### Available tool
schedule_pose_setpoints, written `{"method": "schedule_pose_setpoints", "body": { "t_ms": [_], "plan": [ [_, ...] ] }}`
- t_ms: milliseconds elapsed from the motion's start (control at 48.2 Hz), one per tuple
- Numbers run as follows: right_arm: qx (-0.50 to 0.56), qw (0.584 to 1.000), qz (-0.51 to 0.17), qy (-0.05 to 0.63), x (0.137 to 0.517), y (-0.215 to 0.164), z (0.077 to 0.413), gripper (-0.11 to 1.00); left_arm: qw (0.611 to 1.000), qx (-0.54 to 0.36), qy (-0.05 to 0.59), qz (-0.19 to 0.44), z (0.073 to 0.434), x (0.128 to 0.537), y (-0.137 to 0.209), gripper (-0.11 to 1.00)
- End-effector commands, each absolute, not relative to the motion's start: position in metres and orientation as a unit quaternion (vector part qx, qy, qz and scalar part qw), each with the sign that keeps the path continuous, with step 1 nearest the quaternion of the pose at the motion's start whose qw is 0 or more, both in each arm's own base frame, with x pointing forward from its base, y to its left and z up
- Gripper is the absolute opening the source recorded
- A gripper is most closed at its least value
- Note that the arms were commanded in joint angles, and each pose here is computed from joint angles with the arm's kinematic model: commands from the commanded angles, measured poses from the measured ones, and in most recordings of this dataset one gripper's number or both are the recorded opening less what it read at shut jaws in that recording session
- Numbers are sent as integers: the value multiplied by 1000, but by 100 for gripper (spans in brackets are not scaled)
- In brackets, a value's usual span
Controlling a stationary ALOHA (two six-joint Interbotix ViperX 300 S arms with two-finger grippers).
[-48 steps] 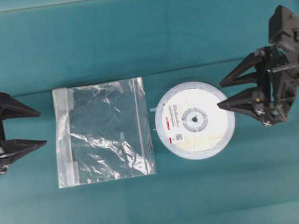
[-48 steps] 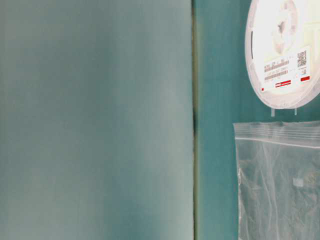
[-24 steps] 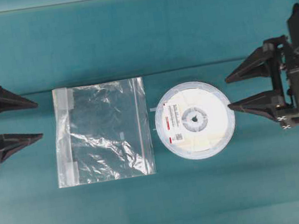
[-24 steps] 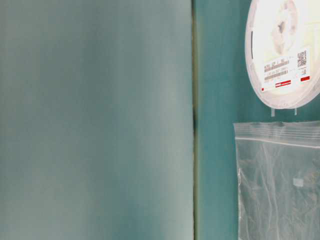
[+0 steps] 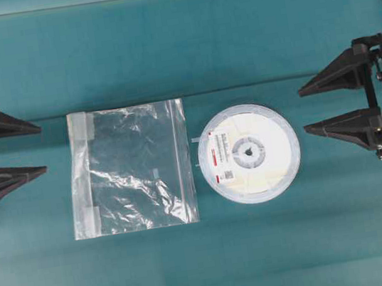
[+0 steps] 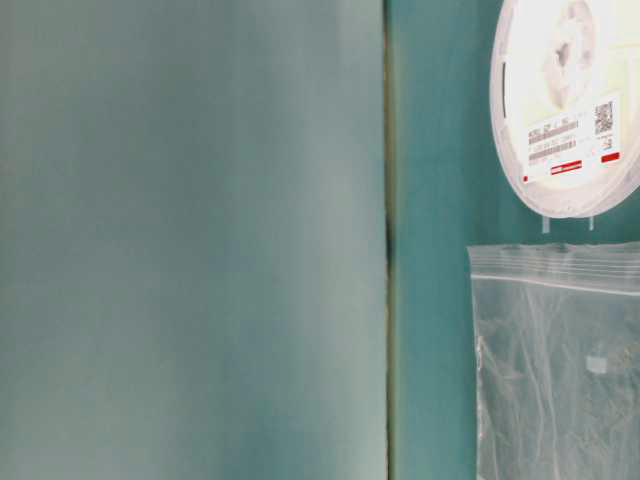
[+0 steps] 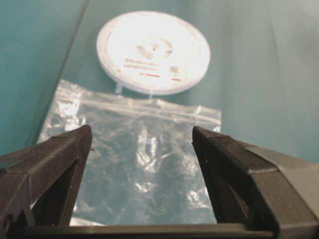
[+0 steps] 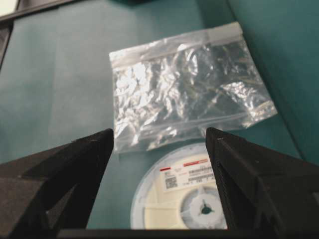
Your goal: Take out the reel from the clear zip bag.
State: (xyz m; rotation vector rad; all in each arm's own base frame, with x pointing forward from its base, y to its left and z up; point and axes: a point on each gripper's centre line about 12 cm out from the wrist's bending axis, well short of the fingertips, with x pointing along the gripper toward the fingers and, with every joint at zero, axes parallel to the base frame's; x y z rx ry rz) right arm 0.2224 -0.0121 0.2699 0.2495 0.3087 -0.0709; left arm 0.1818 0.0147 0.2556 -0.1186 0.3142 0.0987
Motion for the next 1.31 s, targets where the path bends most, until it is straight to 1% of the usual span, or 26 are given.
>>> {"method": "schedule_pose_setpoints", "body": {
  "t_ms": [0,1287],
  "plan": [
    [118,982,-34,144,224,-12,277,87,987,-54,145,48,265,184,15,88],
    [123,980,-35,150,223,-12,271,87,986,-56,147,47,264,185,15,88]
  ]
}}
